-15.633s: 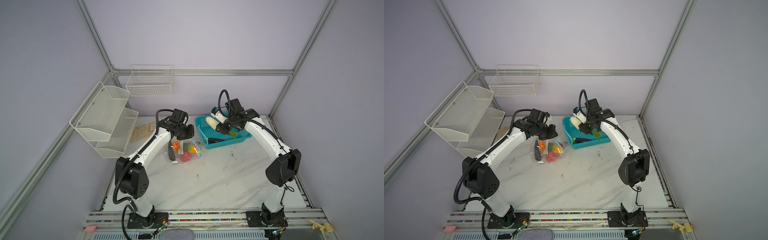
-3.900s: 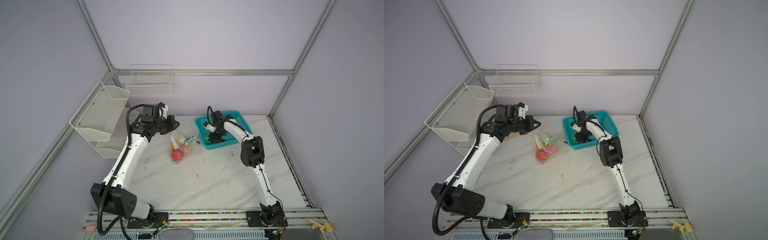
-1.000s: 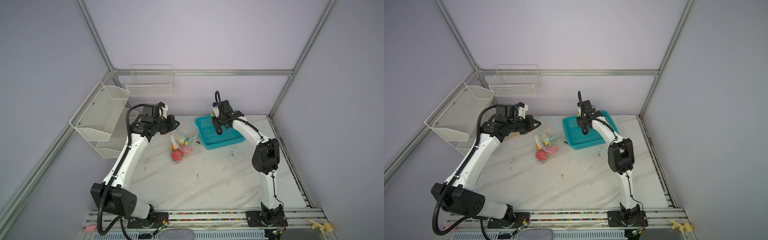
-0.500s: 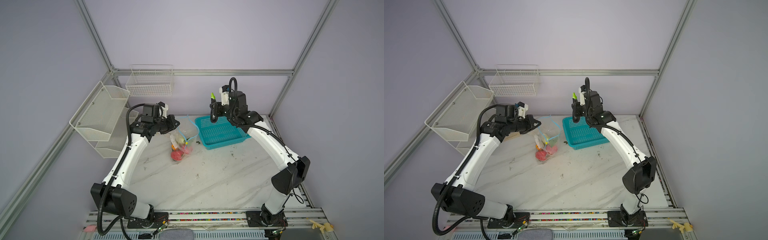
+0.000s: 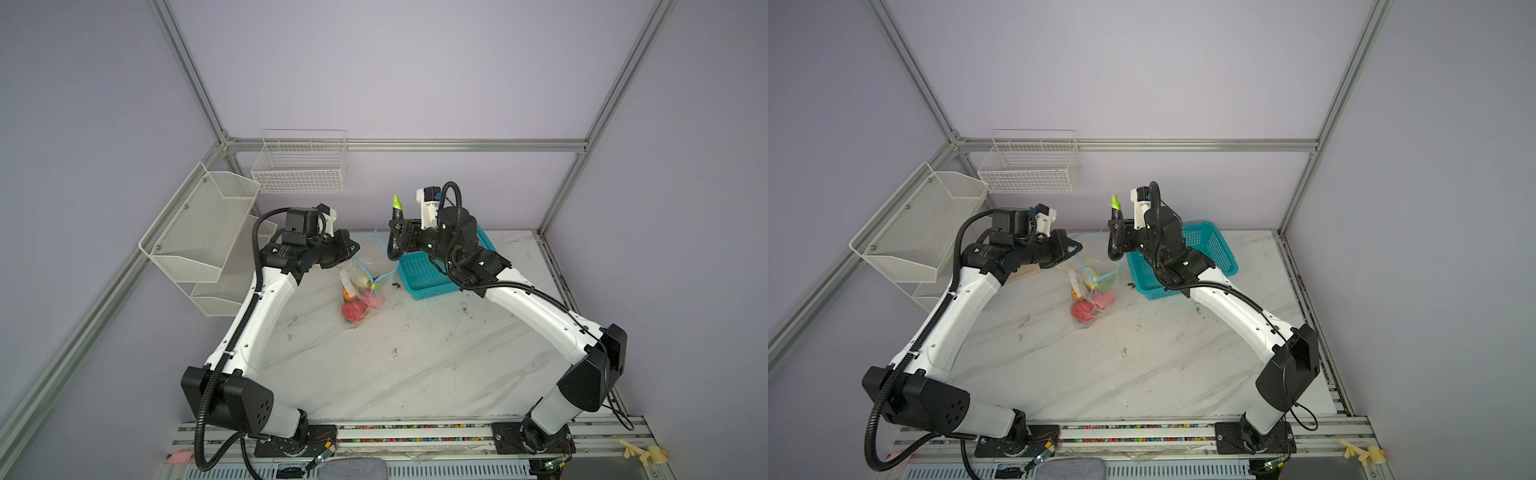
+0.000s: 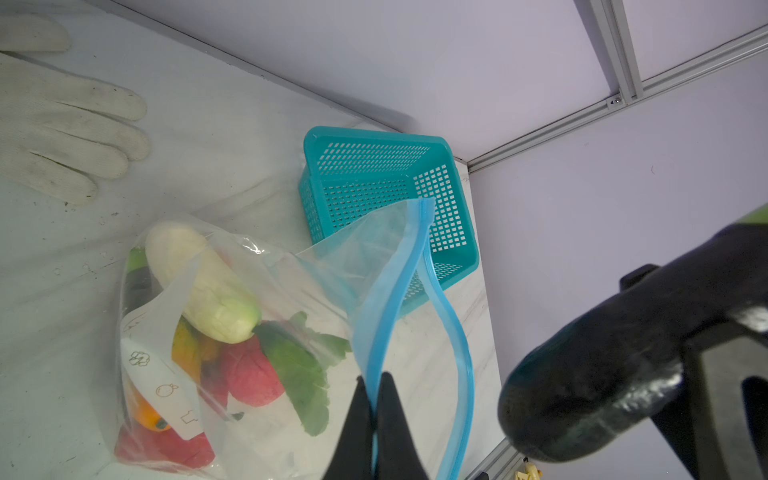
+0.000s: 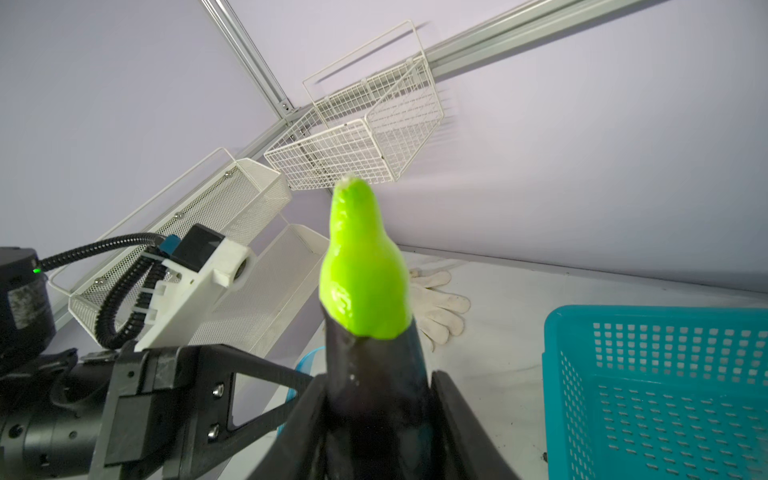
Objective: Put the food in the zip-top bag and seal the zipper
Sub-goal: 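Lower the purple eggplant into the bag held by the left gripper, then open the right gripper and draw it back out of the bag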
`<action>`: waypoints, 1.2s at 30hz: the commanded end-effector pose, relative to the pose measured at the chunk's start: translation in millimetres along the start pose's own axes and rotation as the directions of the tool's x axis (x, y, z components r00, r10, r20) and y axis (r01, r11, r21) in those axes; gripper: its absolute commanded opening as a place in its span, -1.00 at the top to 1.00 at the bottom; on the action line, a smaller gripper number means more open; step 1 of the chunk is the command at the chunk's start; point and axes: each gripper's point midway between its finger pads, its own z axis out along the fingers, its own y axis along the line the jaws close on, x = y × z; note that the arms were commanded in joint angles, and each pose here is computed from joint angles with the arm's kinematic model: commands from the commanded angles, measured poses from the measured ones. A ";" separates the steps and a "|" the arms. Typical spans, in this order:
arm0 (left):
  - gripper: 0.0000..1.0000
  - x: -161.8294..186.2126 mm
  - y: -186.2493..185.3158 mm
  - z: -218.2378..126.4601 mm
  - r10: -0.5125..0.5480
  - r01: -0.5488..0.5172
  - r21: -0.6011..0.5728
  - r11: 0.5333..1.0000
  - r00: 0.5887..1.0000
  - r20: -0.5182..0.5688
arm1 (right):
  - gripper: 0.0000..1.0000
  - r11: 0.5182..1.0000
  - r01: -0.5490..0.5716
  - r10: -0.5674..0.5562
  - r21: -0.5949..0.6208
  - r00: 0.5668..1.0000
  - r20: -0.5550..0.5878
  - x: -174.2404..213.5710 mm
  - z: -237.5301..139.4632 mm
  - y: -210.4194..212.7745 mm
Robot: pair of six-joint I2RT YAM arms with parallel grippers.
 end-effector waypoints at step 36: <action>1.00 -9.9 -15.4 -14.6 0.024 -0.026 0.049 0.998 0.998 0.057 | 0.05 0.999 0.021 -0.019 -0.046 0.999 0.042 55.2 29.9 46.5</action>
